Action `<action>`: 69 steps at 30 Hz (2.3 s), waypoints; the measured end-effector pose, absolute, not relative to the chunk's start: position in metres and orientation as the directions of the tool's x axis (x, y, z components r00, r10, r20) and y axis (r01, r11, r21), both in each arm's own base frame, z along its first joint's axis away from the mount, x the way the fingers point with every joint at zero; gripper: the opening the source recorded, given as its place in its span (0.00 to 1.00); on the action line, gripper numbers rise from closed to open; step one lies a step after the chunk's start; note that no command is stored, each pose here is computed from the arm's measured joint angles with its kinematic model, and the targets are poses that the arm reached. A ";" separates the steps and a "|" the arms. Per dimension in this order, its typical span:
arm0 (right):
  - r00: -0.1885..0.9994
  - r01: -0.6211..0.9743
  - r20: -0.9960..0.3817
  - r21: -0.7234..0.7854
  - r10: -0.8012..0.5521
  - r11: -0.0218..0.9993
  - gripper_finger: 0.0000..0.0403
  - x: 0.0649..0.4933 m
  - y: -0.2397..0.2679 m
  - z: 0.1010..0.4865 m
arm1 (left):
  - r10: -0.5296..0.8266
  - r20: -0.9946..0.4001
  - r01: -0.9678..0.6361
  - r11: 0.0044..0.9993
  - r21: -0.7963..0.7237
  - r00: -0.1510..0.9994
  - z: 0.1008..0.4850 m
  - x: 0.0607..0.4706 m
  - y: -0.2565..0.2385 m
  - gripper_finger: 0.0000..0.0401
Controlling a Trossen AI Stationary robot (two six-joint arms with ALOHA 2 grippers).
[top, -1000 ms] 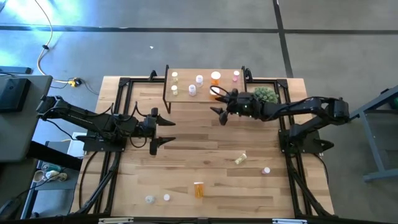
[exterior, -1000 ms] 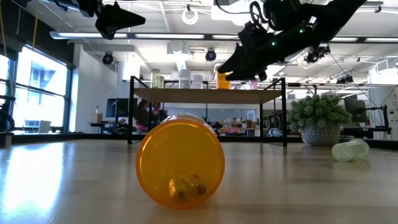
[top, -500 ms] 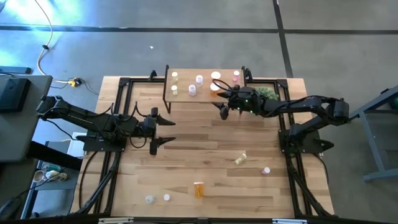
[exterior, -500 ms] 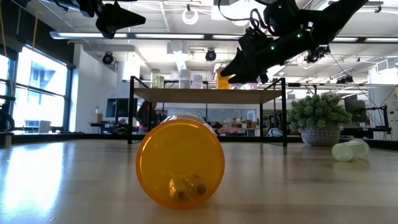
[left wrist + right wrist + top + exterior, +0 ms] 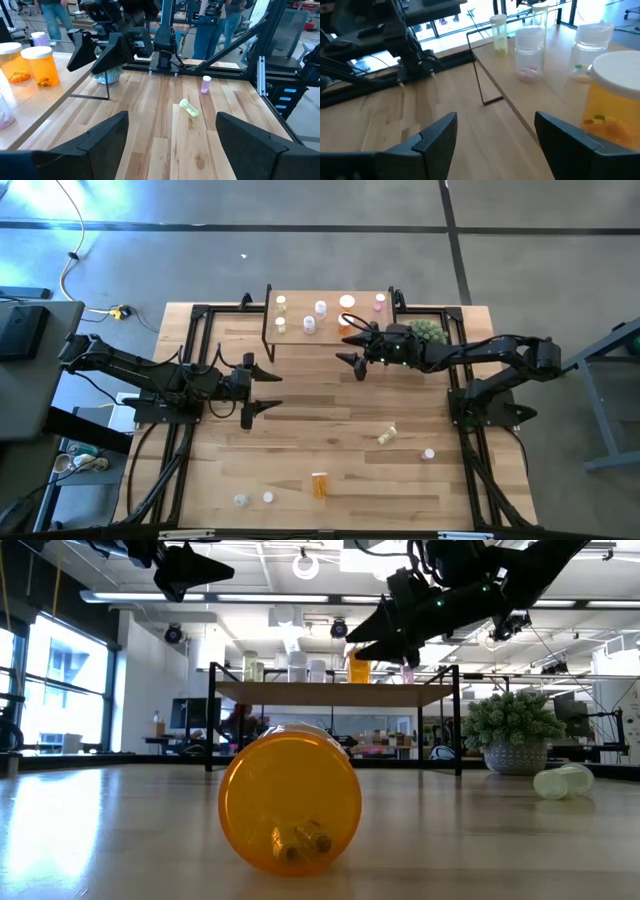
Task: Pick and place medicine bottles onto shelf by color
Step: Put the top orange pill bottle aligned with the other orange pill bottle on the shelf, then adjust the transparent pill bottle on the shelf
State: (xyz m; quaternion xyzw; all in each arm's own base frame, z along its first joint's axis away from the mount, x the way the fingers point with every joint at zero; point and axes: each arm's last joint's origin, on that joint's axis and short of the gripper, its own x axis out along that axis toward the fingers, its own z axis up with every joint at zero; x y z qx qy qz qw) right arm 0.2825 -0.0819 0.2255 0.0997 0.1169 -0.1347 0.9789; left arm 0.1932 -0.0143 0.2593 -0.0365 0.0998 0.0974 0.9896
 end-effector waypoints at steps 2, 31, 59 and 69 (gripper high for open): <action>0.934 0.298 -0.259 0.192 -0.245 0.935 0.64 0.283 -0.081 0.224 | 0.185 -0.205 -0.200 0.978 -0.053 0.961 0.259 0.193 -0.014 0.73; 0.876 0.451 -0.252 0.127 -0.411 0.883 0.64 0.284 -0.109 0.213 | 0.185 -0.204 -0.200 0.979 -0.051 0.961 0.259 0.193 -0.014 0.73; 0.821 0.452 -0.317 -0.149 -0.476 0.879 0.64 0.337 -0.092 0.331 | 0.343 -0.317 -0.315 0.939 0.136 0.884 0.247 0.188 -0.009 0.73; 0.736 0.529 -0.327 -0.268 -0.593 0.805 0.64 0.352 -0.145 0.368 | 0.519 -0.354 -0.458 0.855 0.245 0.778 0.241 0.184 0.010 0.73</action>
